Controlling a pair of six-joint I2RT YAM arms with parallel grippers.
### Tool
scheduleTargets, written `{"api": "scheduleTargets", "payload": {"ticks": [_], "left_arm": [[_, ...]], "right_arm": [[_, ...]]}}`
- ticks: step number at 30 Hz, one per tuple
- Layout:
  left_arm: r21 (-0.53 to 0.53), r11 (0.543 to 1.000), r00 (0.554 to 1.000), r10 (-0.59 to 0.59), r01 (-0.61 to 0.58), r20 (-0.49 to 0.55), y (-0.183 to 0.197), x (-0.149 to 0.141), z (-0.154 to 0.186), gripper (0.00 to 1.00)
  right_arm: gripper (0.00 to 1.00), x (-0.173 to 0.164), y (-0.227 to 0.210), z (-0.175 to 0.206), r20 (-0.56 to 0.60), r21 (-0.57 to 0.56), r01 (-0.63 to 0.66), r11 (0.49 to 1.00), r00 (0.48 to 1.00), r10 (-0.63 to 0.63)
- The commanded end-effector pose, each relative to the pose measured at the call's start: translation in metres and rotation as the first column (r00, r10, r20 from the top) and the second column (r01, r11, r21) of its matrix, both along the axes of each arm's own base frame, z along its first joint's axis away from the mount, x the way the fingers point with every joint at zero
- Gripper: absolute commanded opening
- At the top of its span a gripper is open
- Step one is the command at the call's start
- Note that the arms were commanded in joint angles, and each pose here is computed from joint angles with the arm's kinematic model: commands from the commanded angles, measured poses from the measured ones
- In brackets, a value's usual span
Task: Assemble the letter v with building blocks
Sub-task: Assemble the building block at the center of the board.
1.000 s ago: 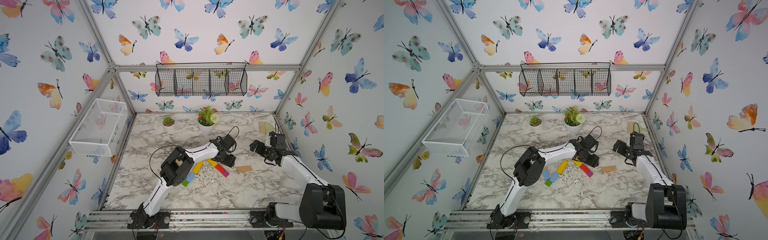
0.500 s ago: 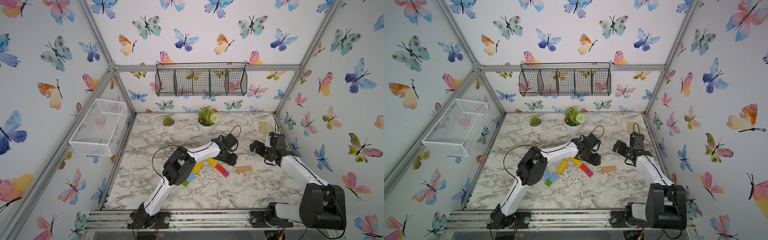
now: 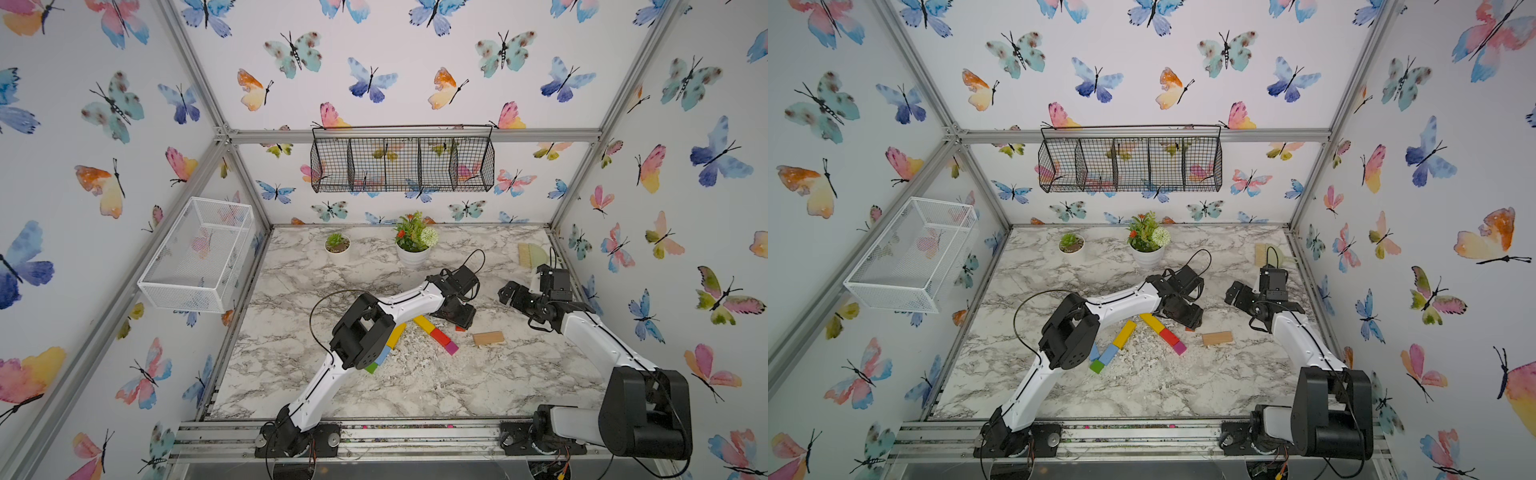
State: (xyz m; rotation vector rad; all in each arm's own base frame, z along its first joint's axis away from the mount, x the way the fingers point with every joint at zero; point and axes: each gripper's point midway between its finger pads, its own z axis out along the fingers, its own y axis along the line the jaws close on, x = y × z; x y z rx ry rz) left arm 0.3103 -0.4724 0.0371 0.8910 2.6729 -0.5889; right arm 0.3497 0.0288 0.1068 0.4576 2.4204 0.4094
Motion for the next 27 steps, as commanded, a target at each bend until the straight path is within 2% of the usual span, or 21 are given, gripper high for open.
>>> {"api": "scheduleTargets", "payload": {"ticks": [1,12,18,23,27], "left_arm": [[0.097,0.995,1.000,-0.001,0.001,-0.001,0.014,-0.002,-0.022,0.60],[0.150,0.989,1.000,0.004,-0.007,0.021,0.023,0.001,-0.029,0.47],[0.166,0.986,0.999,-0.002,-0.004,0.037,0.026,0.002,-0.026,0.43],[0.173,0.985,0.999,-0.008,0.001,0.038,0.029,0.001,-0.026,0.45],[0.170,0.985,0.999,-0.023,0.016,0.035,0.027,-0.003,-0.026,0.39]], "right_arm": [[0.99,-0.001,0.000,0.000,0.012,-0.001,-0.008,1.000,1.000,0.009],[0.99,-0.001,0.001,0.000,0.013,0.000,-0.014,1.000,1.000,0.014],[0.99,-0.001,0.003,-0.001,0.010,0.010,-0.020,1.000,1.000,0.020],[0.99,0.000,0.003,-0.001,0.009,0.010,-0.019,1.000,1.000,0.019],[0.99,0.000,0.002,0.000,0.010,0.008,-0.017,1.000,1.000,0.017]]}}
